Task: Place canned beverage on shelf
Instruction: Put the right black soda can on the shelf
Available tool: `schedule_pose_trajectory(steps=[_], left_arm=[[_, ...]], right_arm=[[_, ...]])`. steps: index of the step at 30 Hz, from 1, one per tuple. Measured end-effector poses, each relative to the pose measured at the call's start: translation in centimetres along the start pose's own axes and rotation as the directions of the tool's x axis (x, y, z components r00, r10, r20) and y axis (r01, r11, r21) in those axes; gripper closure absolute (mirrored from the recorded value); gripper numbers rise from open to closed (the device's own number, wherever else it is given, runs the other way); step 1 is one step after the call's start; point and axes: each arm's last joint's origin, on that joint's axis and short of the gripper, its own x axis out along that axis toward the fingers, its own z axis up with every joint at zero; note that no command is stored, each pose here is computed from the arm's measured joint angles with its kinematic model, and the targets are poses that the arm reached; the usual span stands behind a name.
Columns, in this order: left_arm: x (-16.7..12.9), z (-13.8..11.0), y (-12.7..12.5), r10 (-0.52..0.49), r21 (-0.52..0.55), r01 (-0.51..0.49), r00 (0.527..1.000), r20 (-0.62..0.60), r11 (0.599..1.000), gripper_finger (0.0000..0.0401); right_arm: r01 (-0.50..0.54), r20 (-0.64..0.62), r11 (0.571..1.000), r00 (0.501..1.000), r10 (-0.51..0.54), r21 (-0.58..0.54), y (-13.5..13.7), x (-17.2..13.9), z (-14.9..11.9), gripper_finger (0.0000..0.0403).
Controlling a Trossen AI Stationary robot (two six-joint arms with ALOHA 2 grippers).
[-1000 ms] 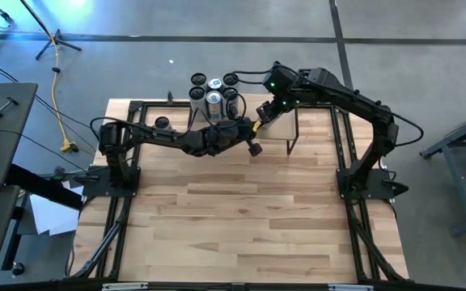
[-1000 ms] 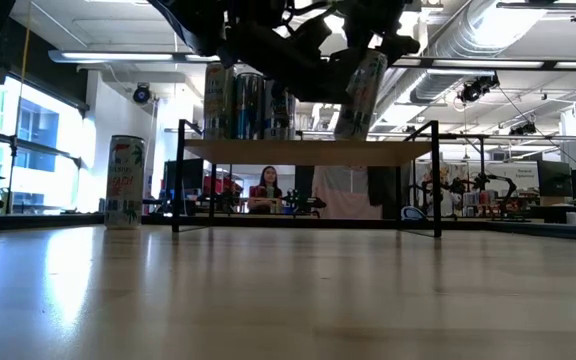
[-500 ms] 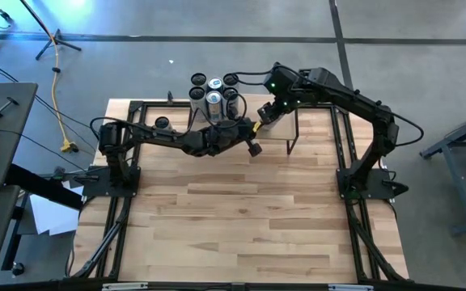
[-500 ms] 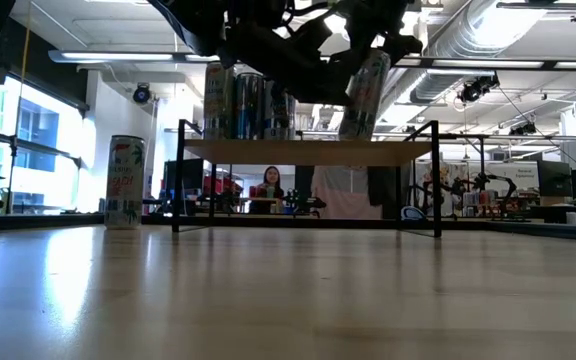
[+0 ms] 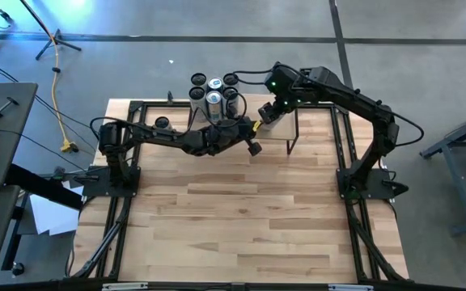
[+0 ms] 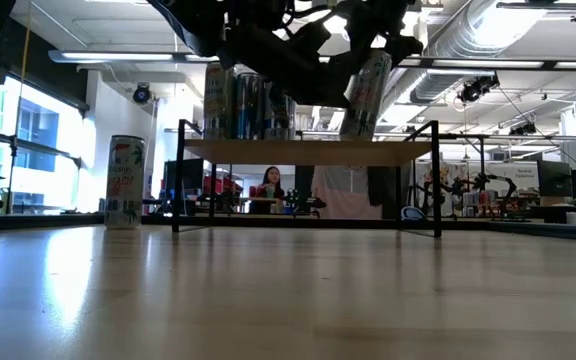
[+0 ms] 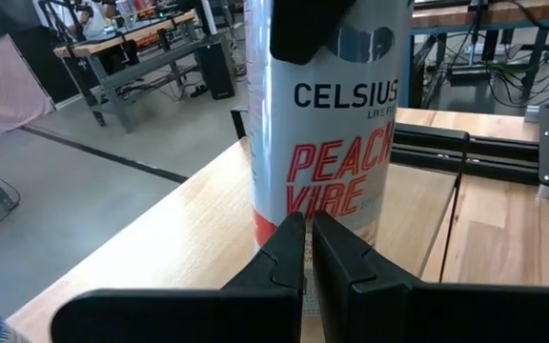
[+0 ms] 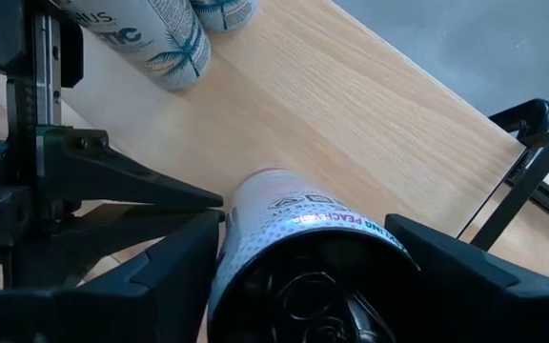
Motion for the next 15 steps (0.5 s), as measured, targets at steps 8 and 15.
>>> schedule_pose_trajectory(steps=[8,15], left_arm=[[0.6,-1.2,-0.5,-0.011,-0.014,0.011,0.999,-0.036,1.0,0.0401],[0.6,-1.7,-1.2,-0.024,-0.007,0.024,0.999,-0.037,1.0,0.0401]], right_arm=[[0.002,0.009,1.0,1.0,-0.002,-0.016,0.0,0.0,0.1,0.0095],[0.003,0.014,1.0,1.0,-0.002,-0.014,0.0,0.0,0.1,0.0094]])
